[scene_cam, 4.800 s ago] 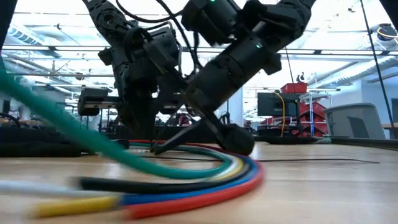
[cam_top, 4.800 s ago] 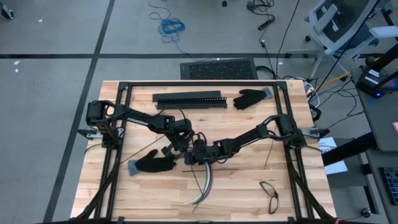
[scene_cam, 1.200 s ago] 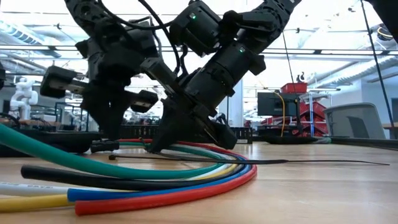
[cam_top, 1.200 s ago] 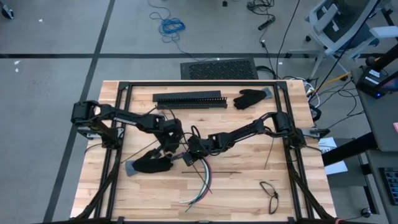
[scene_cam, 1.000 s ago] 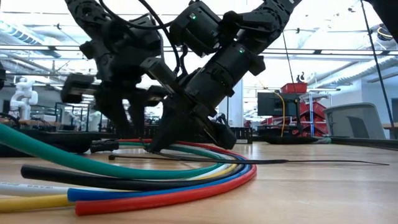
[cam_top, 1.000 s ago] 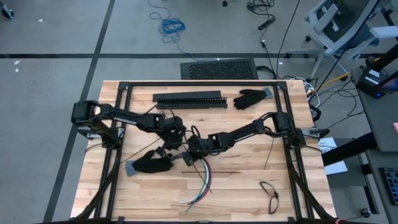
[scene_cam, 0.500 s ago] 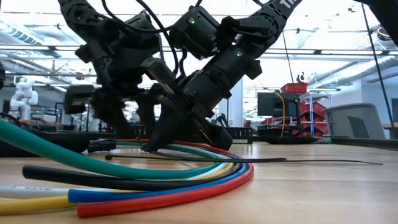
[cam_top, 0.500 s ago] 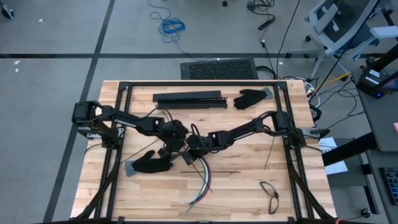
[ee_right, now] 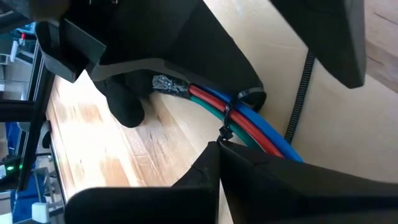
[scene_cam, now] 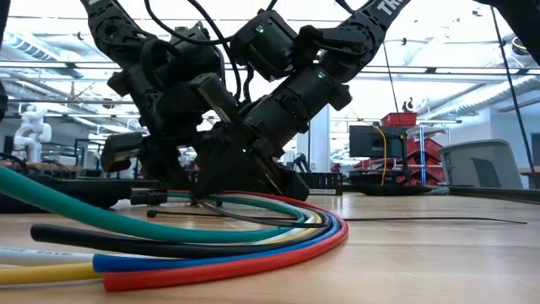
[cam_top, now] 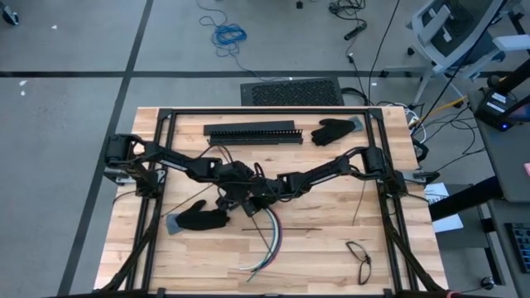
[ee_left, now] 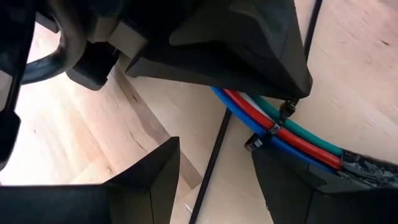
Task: Ziptie cables
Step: Wrap the cable wires using a zip tie
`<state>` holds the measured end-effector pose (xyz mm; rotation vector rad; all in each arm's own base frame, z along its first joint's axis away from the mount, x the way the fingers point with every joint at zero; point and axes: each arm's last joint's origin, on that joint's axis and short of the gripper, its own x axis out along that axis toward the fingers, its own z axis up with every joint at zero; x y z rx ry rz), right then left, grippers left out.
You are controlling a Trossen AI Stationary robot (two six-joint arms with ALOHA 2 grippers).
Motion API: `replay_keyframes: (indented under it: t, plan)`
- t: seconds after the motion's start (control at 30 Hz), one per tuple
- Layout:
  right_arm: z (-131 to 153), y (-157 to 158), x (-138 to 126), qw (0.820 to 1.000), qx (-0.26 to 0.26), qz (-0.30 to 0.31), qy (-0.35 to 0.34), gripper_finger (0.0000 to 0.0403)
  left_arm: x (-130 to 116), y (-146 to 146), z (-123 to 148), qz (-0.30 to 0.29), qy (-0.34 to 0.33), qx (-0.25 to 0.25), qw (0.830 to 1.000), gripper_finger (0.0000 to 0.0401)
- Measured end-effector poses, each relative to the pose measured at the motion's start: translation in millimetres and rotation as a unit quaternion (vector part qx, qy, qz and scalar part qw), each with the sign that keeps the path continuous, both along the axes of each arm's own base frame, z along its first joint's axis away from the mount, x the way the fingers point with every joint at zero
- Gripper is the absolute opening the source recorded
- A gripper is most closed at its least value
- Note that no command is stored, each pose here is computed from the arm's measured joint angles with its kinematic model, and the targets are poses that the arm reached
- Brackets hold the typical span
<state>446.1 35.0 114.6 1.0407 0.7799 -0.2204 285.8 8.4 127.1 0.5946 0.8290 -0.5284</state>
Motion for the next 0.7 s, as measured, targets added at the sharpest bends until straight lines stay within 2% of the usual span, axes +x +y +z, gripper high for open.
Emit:
replay_keyframes:
  t: [0.13,0.47,0.7]
  plan:
    - [0,0,0,1.000,-0.001,0.000,0.002,0.0000,-1,-1,0,-0.002,0.005,0.000,1.000,0.0189]
    - [0,-4,0,1.000,-0.005,-0.004,0.004,0.0000,-6,-1,5,-0.005,0.015,0.000,1.000,0.0098]
    - [0,-5,0,1.000,-0.008,0.001,0.006,0.0000,-8,-3,11,-0.018,0.005,-0.020,1.000,0.0084]
